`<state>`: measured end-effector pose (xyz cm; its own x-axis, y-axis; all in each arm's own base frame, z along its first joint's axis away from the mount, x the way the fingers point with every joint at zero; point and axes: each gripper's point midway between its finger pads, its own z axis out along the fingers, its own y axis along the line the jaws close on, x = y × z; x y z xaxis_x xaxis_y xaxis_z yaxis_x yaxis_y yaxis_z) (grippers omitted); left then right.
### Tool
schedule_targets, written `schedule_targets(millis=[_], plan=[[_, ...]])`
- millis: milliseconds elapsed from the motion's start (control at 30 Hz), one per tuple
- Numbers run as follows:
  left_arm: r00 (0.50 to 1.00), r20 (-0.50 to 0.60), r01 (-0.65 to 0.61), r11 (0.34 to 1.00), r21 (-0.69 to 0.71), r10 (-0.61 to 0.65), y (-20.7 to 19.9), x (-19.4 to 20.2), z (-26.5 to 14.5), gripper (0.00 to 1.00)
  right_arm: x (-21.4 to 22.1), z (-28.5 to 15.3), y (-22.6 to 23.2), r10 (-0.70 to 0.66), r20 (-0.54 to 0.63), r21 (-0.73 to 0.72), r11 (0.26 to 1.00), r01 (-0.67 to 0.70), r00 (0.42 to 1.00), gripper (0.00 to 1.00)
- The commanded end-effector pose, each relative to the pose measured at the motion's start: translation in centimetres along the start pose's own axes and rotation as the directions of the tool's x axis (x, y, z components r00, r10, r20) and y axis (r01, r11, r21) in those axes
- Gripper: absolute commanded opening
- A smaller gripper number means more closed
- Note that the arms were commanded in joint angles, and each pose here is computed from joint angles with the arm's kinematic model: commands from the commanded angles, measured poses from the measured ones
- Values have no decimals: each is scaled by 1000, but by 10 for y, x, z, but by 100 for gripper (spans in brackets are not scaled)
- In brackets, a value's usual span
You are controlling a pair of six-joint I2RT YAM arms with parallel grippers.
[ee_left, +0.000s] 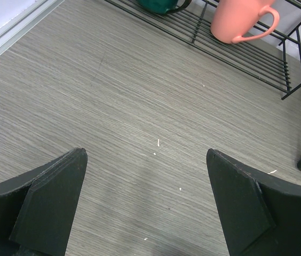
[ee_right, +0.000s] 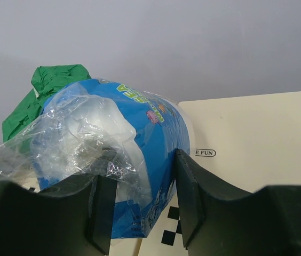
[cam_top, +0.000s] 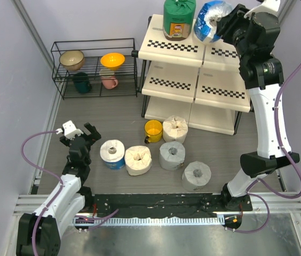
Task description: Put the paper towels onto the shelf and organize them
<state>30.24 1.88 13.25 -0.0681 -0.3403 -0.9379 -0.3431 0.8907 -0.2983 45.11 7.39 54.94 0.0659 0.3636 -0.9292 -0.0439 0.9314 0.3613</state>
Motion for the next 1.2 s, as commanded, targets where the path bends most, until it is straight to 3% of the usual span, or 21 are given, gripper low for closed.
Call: schedule_targets(millis=[0, 133, 533, 667, 833, 933, 1033, 1167], plan=[[998, 56, 34, 999, 5, -34, -5, -20, 2, 100, -34, -2, 18, 39, 113, -77, 997, -31, 993, 52], [998, 57, 36, 999, 2, -36, -5, -20, 2, 100, -32, 1, 18, 43, 107, -79, 996, -34, 993, 62], [998, 59, 35, 999, 4, -35, -5, -20, 1, 100, -41, -9, 21, 48, 131, -94, 995, -36, 990, 66], [997, 63, 38, 999, 3, -39, -4, -21, 1, 100, -54, -35, 32, 67, 156, -168, 985, -40, 985, 67], [997, 65, 41, 999, 2, -41, -4, -21, 1, 100, -82, -109, 61, 133, 177, -363, 930, -61, 975, 69], [997, 66, 42, 999, 6, -42, -5, -21, 0, 100, -58, -135, 81, 191, 71, -495, 859, -132, 979, 70], [997, 63, 40, 999, 4, -40, -5, -20, 1, 100, 1, -141, 103, 186, -122, -563, 796, -223, 975, 69], [997, 61, 38, 999, 5, -38, -5, -20, 1, 100, 121, -146, 135, 35, -339, -541, 810, -225, 940, 72]])
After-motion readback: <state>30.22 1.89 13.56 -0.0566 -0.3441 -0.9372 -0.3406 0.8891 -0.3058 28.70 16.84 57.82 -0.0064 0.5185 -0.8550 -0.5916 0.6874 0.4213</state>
